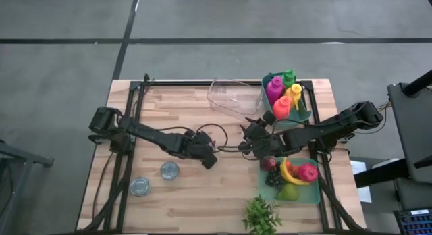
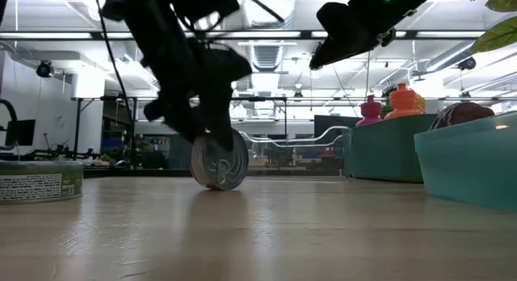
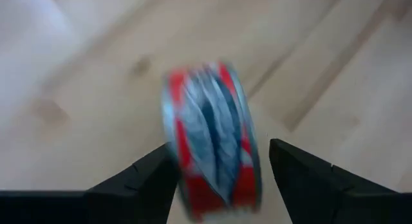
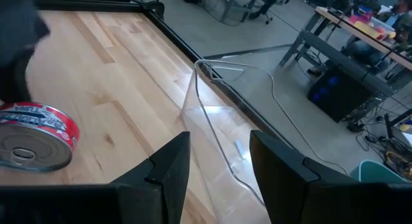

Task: Pick & Place Food Item
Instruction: Put the red tuna can into the transparent bin

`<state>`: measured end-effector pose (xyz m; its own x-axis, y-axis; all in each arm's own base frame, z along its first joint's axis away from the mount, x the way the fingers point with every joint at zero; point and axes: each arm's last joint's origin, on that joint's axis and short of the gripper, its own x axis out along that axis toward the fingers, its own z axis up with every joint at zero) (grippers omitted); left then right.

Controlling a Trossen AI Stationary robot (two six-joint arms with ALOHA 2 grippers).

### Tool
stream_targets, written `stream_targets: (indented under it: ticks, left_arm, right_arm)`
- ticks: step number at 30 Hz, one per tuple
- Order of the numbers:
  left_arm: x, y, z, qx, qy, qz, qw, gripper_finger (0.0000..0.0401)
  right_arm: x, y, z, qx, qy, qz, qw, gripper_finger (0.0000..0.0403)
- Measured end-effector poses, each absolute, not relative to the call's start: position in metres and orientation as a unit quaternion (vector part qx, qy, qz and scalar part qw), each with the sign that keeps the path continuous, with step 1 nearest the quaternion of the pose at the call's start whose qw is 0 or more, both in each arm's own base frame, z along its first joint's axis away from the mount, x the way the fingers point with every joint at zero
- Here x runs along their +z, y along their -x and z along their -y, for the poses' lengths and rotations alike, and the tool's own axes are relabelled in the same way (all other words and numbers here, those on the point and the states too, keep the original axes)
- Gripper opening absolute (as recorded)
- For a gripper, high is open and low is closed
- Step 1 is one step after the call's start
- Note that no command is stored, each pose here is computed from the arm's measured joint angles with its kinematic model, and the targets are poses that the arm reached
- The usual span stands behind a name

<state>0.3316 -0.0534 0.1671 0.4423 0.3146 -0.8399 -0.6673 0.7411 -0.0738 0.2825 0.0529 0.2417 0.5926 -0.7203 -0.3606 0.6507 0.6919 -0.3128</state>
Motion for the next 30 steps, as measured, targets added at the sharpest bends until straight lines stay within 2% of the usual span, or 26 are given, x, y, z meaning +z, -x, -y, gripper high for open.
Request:
stream_targets:
  ticks: [8, 22, 30]
  left_arm:
    - [0.138, -0.338, 0.051, 0.303, 0.198, -0.468, 0.807, 0.0243]
    - [0.154, -0.347, 0.042, 0.306, 0.223, -0.407, 0.831, 0.0243]
    - [0.153, -0.348, 0.04, 0.295, 0.196, -0.415, 0.838, 0.0243]
  right_arm:
    - [0.24, -0.282, -0.053, -0.386, 0.076, -0.237, 0.888, 0.0157]
    - [0.232, -0.279, -0.052, -0.386, 0.083, -0.246, 0.885, 0.0157]
    - [0.232, -0.279, -0.052, -0.385, 0.083, -0.246, 0.885, 0.0157]
